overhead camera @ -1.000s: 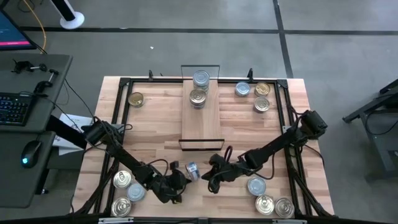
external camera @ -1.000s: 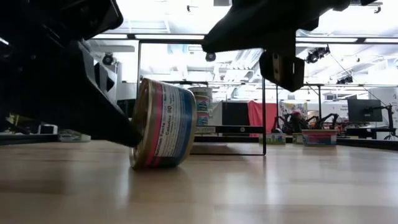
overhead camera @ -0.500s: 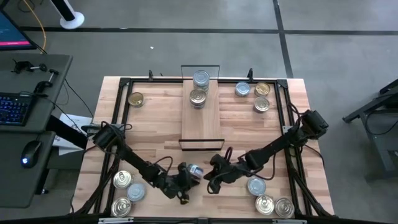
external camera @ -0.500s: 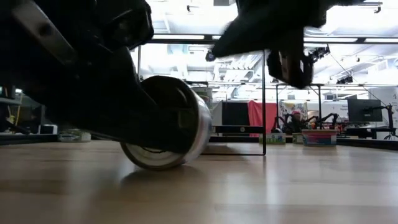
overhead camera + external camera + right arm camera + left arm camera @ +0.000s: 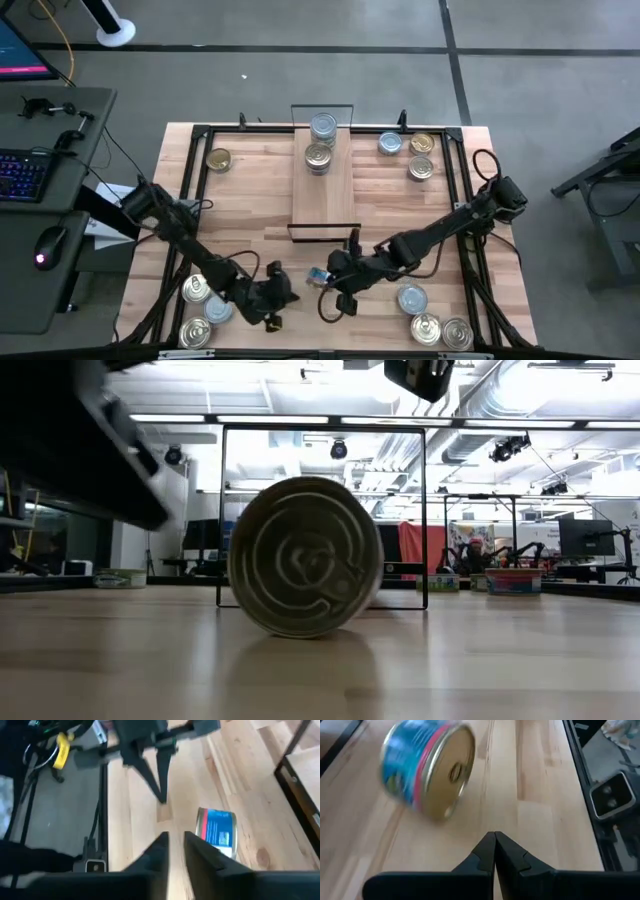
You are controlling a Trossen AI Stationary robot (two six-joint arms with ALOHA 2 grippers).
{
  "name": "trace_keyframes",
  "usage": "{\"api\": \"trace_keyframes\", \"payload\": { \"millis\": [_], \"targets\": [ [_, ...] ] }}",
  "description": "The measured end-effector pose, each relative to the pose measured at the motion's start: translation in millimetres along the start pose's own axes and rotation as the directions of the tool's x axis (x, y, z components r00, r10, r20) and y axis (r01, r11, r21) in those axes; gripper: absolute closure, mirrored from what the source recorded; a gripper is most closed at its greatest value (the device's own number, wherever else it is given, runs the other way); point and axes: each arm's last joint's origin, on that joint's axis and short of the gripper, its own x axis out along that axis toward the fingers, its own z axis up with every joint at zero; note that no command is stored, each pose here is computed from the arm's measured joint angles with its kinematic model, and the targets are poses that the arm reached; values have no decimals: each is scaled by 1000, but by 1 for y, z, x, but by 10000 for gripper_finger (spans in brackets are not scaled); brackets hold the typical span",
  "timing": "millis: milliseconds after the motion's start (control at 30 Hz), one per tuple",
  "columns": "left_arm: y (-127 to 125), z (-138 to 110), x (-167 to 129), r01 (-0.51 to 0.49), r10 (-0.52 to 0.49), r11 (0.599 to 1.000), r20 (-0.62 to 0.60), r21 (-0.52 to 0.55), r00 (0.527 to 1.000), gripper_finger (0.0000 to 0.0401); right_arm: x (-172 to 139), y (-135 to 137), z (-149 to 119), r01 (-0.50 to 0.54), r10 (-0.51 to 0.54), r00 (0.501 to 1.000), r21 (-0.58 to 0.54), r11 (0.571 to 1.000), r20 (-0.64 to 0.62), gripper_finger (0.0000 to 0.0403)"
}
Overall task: Stack canned seafood by type on shelf
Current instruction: Put the pink and blue tuna can on the shelf
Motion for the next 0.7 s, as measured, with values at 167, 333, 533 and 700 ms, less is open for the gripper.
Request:
{"api": "trace_keyframes", "payload": {
  "millis": [167,333,533,700],
  "targets": [
    [0,-18,-24,-24,27,995,31,-101,999,401,5,-9,5,13,-14,1000,-26,1000,-12,243],
    [-2,-34,-34,-49,63,982,72,-180,995,401,28,-16,-5,44,-50,996,-72,996,-77,139],
    [-1,-39,-36,-67,83,976,70,-206,994,401,54,-25,-23,187,-195,972,-68,980,-131,99],
    [0,-38,-35,-71,86,980,72,-186,994,401,66,-26,-32,209,-216,965,-62,976,-152,98]
  ]
}}
